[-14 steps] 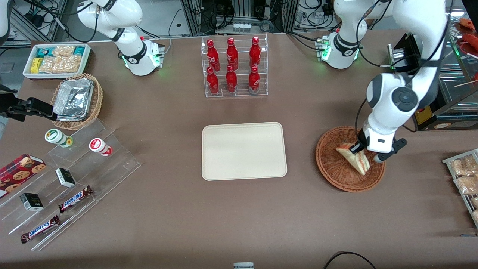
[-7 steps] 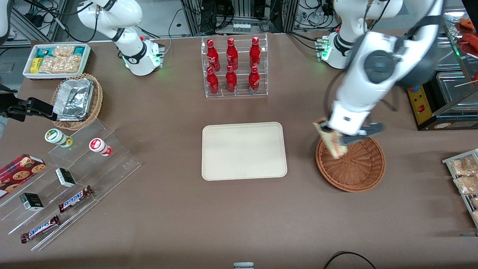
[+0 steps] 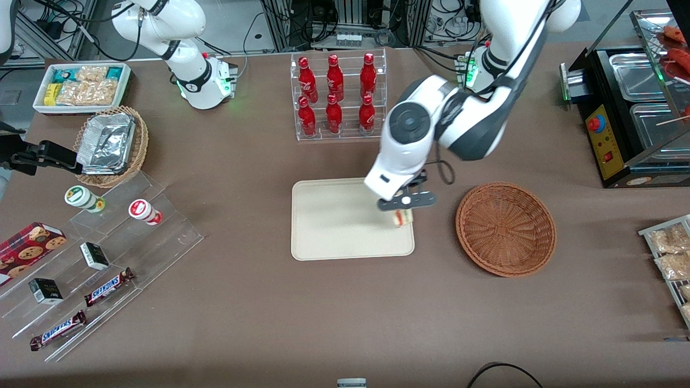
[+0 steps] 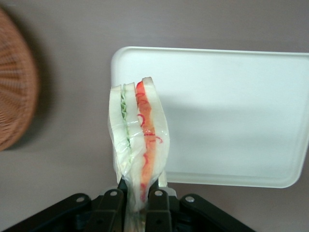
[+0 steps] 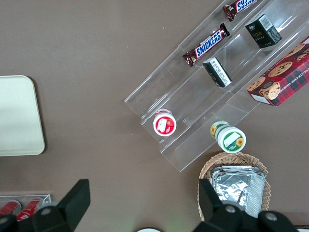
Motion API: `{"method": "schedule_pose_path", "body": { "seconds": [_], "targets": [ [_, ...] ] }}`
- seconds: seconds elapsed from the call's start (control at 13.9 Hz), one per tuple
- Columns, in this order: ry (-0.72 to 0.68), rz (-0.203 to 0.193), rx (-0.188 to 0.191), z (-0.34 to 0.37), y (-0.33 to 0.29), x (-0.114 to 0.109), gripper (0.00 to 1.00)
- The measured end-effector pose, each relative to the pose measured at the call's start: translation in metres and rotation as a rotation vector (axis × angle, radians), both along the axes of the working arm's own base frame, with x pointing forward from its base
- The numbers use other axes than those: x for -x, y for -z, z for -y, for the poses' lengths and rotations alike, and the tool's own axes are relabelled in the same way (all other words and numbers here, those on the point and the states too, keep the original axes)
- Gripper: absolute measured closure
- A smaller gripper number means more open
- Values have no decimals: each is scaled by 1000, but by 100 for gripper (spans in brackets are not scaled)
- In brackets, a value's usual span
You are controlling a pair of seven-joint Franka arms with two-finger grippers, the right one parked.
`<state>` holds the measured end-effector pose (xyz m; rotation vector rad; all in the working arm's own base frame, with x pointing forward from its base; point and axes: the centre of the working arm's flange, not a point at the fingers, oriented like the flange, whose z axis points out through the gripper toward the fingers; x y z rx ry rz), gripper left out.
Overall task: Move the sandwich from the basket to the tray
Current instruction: 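Lift the sandwich and carry it with the left gripper over the tray, then lower the sandwich onto the tray and open the left gripper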
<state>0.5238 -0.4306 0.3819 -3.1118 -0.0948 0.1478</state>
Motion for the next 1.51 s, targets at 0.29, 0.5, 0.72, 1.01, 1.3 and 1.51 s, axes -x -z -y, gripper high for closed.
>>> {"method": "schedule_pose_path", "body": {
  "seconds": [0.29, 0.5, 0.72, 1.01, 1.3, 1.51],
  "targets": [
    [43, 70, 101, 56, 48, 0, 83],
    [94, 117, 122, 86, 83, 15, 83],
    [120, 129, 89, 98, 116, 24, 83],
    [139, 138, 62, 96, 129, 23, 83],
    [142, 168, 30, 99, 131, 27, 83],
    [129, 169, 29, 101, 132, 29, 58]
  ]
}}
